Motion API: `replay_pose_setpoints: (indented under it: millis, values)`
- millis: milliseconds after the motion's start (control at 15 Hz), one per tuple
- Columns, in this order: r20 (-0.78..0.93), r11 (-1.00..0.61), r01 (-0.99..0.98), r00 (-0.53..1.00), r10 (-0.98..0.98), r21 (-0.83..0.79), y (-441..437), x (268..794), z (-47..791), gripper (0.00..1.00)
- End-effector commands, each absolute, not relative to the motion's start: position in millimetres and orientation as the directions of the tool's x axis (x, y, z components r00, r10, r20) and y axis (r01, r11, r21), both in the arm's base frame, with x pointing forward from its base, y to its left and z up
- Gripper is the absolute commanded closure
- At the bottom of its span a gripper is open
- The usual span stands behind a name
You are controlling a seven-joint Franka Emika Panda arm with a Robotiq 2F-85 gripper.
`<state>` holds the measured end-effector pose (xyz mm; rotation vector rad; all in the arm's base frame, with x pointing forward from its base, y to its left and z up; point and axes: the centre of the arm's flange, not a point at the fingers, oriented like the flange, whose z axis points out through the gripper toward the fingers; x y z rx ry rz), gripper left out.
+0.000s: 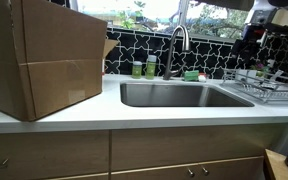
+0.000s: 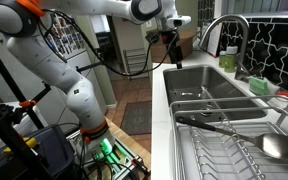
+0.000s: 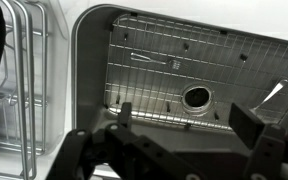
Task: Turn on the water faucet
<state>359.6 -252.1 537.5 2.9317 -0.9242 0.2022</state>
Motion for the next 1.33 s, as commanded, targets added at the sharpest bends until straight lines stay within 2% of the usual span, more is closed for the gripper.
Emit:
replay_pose_setpoints:
  millis: [0,400,600,933,1267]
  values:
    - [0.138,-0.819,-0.574,0.813,-0.566,0.021,-252.5,362.1,535.5,0.0]
    - [0.131,-0.811,-0.584,0.807,-0.576,0.026,-261.6,366.4,543.0,0.0]
    - [0.102,-0.766,-0.641,0.765,-0.635,0.037,-328.2,405.3,547.9,0.0]
    - [0.148,-0.741,-0.669,0.74,-0.656,0.056,-415.8,439.6,550.8,0.0]
    - [0.291,-0.808,-0.581,0.759,-0.582,-0.098,-465.7,495.2,527.6,0.0]
